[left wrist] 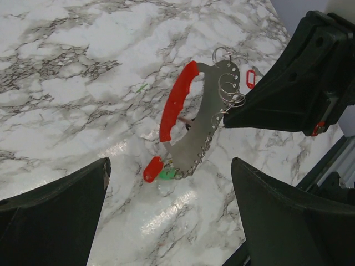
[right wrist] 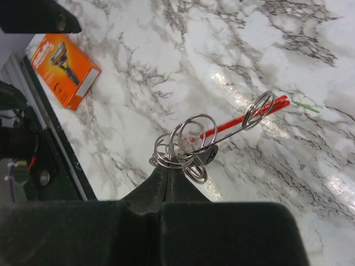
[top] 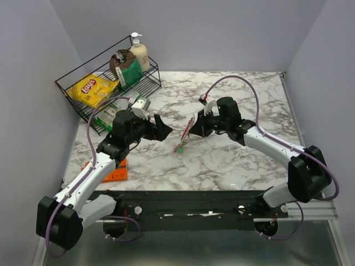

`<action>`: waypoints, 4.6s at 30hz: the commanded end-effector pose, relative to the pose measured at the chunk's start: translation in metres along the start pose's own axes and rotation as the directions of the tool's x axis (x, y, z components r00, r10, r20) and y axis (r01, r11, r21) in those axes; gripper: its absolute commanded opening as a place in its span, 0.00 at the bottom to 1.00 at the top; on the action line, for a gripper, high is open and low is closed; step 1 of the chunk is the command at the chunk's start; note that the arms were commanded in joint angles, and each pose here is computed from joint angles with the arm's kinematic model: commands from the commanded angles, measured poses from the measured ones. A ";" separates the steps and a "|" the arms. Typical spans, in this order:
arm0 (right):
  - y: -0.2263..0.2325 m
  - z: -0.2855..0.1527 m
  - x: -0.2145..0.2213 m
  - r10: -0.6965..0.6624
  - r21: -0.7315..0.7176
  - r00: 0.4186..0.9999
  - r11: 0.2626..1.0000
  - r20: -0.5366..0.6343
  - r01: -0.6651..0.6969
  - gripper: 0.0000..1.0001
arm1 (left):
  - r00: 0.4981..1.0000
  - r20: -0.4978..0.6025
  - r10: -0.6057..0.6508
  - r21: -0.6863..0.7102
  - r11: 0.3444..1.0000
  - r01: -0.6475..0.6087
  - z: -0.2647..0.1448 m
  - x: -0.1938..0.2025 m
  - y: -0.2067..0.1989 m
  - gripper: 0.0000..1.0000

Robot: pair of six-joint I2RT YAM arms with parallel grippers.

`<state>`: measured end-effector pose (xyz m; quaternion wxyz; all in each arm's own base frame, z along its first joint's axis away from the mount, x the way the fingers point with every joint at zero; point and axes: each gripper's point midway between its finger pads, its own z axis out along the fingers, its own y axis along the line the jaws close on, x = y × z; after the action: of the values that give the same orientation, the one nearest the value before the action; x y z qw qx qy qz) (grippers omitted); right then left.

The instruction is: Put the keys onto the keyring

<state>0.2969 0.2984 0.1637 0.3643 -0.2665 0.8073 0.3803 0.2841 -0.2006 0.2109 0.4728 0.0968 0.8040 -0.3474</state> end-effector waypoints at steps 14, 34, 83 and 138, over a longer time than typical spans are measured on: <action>0.083 -0.026 -0.015 -0.153 -0.444 0.986 0.881 0.059 0.164 0.00 | 0.995 -0.010 0.096 0.288 0.953 -0.089 -0.008 0.001 -0.057 0.86; 0.139 -0.077 -0.062 0.121 -0.625 0.941 0.772 0.317 0.112 0.00 | 0.985 0.169 0.022 0.533 0.839 -0.110 -0.045 -0.039 -0.117 0.61; 0.125 -0.078 -0.075 0.233 -0.607 0.932 0.795 0.277 -0.018 0.00 | 1.000 0.022 0.015 0.670 0.742 -0.026 -0.045 -0.022 -0.146 0.35; 0.054 -0.042 0.035 -0.053 -0.314 0.992 0.946 0.113 0.087 0.72 | 0.725 -0.658 0.203 0.230 0.971 -0.063 0.059 0.139 -0.042 0.00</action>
<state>0.2146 0.2846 0.1717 0.3493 -0.3186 0.7258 0.4997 0.2282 -0.2604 0.0767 0.1232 0.2799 0.9182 -0.2518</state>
